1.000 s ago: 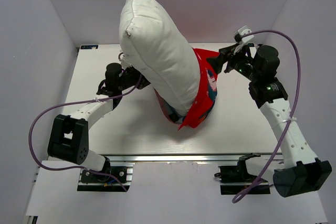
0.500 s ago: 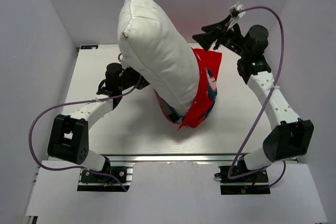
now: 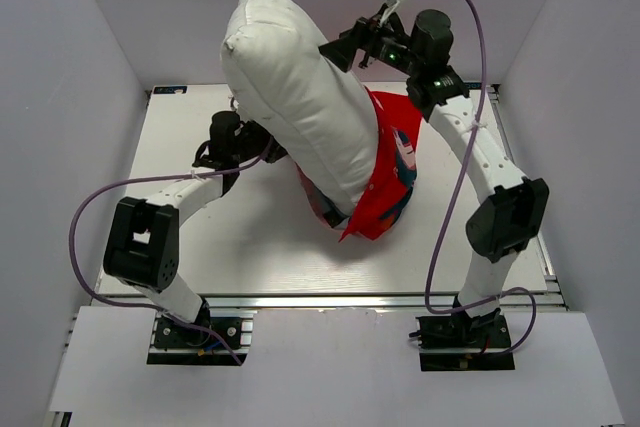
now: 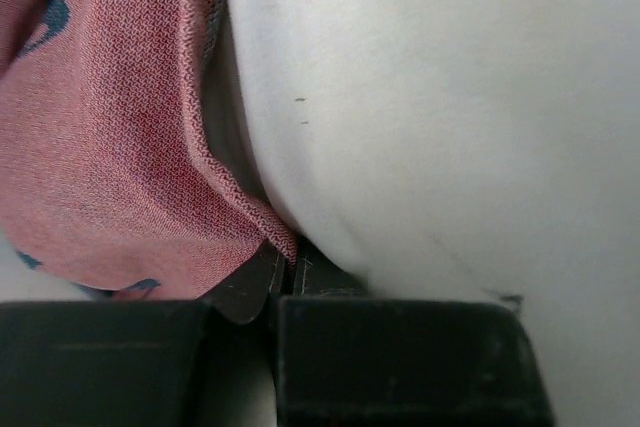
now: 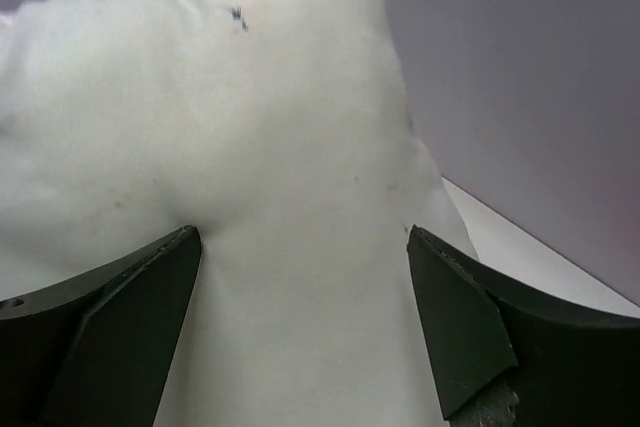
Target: Put the pillow into the pillowcase
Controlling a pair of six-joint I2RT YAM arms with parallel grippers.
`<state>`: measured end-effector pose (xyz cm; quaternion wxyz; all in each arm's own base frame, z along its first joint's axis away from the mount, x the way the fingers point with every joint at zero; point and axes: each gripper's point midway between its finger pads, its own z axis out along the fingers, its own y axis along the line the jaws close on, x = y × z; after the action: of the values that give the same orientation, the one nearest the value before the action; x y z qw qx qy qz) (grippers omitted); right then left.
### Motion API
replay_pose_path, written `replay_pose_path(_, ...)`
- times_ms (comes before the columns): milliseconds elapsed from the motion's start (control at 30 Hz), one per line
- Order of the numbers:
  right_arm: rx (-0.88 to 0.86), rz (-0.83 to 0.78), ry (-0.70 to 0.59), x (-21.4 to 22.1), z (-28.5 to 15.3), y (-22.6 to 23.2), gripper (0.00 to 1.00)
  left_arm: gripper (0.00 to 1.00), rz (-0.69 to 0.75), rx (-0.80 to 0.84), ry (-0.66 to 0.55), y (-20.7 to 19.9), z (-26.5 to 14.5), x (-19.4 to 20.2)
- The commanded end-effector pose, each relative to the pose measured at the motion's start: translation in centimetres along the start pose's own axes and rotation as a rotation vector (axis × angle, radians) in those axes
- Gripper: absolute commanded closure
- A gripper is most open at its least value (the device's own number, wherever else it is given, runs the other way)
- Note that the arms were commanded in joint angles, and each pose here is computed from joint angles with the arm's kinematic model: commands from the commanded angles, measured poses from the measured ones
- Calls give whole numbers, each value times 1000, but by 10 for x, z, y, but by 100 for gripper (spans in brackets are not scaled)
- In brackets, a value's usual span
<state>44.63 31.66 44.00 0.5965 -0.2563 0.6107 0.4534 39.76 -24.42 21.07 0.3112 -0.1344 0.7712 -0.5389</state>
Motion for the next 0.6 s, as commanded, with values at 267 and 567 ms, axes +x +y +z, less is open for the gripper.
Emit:
replay_pose_path(267,78,157,-13,-13,27,-12,11,100,82,82,13,-23,23,-3)
replay_pose_path(567,-212,323,145,33,29,37,70,100,121,69,31,-27,26,-4)
